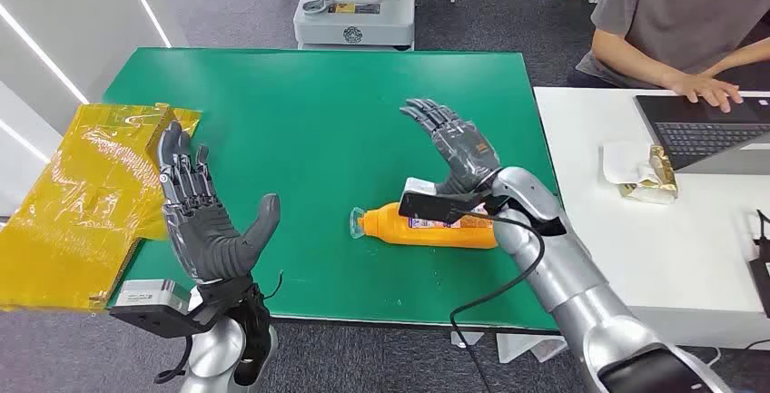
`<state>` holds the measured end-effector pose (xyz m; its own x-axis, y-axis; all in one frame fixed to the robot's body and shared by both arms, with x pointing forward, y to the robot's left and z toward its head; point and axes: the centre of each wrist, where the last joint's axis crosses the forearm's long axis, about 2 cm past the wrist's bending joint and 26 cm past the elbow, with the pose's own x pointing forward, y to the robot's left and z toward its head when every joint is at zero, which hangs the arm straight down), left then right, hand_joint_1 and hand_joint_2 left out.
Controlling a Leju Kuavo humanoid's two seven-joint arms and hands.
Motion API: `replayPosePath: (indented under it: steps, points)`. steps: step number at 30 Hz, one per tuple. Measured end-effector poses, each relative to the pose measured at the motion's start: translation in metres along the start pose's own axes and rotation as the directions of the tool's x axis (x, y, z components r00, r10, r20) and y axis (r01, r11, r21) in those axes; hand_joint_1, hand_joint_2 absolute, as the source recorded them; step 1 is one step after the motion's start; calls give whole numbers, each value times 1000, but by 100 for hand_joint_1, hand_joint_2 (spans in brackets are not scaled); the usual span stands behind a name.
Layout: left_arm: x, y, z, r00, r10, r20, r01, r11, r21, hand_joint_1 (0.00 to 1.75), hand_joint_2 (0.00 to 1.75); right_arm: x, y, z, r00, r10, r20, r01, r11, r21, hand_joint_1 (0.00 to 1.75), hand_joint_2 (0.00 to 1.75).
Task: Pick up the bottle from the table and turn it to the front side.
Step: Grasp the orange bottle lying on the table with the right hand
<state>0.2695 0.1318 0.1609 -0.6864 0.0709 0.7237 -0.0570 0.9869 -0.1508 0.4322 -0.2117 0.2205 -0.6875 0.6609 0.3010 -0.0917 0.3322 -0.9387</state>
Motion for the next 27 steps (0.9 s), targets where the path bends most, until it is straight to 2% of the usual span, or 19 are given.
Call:
replayPosePath:
  steps: [9,12,17,19,27]
  points:
    - [0,0,0,1000,2,0,-2,1000,-2,0,175,-21,-16,-1,998,29,-53,-27,999,45,0,175]
    - [0,0,0,1000,8,1,-8,1000,-11,0,175,-32,-25,0,998,0,-70,11,988,156,0,175]
    - [0,0,0,1000,5,2,-5,1000,-10,0,175,-49,-60,-8,995,-53,-85,78,941,328,0,175]
    - [0,0,0,1000,1,2,-1,1000,-5,0,175,-54,-66,-9,994,-55,-99,89,919,384,0,175]
    - [0,0,0,1000,-1,1,1,1000,2,0,175,-63,-56,-3,991,-69,-115,118,859,498,0,175]
